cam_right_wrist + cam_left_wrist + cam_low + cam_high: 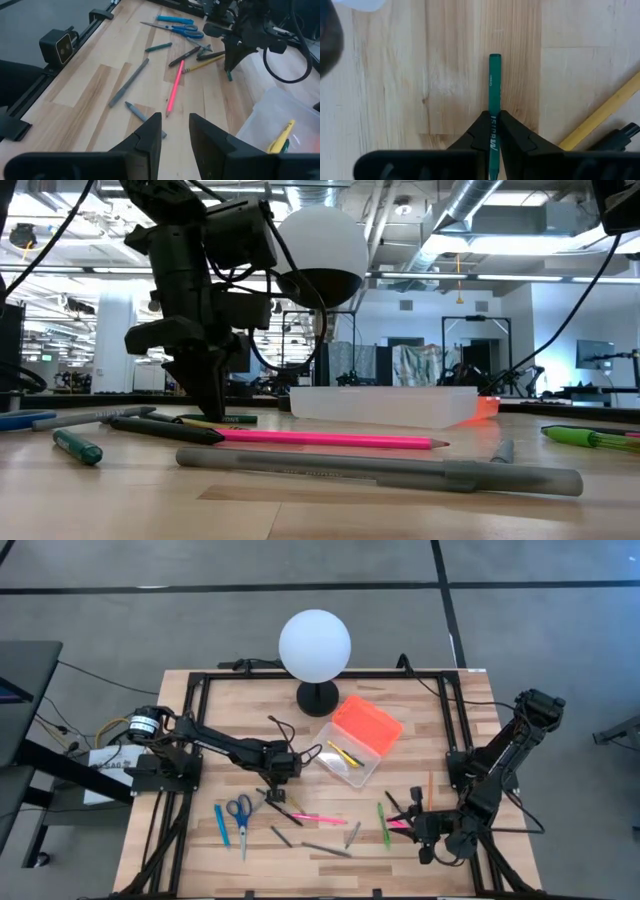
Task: Pick & place school supplies into a supply box
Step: Put the dark green crayon into the orange supply box
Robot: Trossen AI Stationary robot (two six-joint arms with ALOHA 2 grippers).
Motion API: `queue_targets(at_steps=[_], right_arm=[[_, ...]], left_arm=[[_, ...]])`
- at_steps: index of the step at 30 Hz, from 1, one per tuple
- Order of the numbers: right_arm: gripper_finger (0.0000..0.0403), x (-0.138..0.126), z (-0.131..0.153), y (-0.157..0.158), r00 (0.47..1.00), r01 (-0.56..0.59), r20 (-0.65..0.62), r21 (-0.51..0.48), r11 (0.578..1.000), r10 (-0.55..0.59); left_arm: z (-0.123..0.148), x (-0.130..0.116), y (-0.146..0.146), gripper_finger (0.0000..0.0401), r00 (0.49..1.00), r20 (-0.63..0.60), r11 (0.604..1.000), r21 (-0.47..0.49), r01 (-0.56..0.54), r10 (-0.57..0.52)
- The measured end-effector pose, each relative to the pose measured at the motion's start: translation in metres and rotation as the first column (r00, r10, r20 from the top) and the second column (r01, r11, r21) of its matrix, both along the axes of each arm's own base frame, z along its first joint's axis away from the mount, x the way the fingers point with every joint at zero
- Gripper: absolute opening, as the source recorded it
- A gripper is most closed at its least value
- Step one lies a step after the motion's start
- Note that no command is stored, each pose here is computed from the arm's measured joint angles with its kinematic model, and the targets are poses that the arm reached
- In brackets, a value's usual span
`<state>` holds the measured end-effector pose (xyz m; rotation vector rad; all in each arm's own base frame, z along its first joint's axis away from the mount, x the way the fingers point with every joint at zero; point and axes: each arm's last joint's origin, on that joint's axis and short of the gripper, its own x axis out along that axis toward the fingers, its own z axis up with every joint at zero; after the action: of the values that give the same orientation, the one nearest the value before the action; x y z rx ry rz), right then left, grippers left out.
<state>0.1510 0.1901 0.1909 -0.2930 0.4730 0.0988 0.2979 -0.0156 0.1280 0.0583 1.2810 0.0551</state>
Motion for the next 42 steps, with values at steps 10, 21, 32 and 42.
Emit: queue_targets(at_steps=[10, 21, 32, 42], right_arm=[[0.0092, 0.000, 0.000, 0.000, 1.000, 0.001, 0.001, 0.000, 1.000, -0.001], [0.0092, 0.000, 0.000, 0.000, 1.000, 0.003, 0.002, -0.001, 1.000, -0.003], [0.0092, 0.000, 0.000, 0.000, 1.000, 0.011, 0.002, 0.017, 1.000, -0.011], [0.0092, -0.007, -0.021, -0.010, 0.999, 0.048, -0.025, 0.046, 0.998, -0.047]], left_arm=[[0.034, 0.026, -0.016, 0.0012, 0.992, 0.068, 0.994, 0.021, 0.105, -0.107], [0.074, 0.060, -0.021, 0.0012, 0.905, 0.257, 0.906, 0.347, 0.241, -0.339], [0.078, 0.083, 0.006, 0.0012, 0.827, 0.381, 0.865, 0.449, 0.226, -0.414], [0.038, 0.097, 0.016, 0.0016, 0.869, 0.277, 0.831, 0.507, 0.231, -0.410]])
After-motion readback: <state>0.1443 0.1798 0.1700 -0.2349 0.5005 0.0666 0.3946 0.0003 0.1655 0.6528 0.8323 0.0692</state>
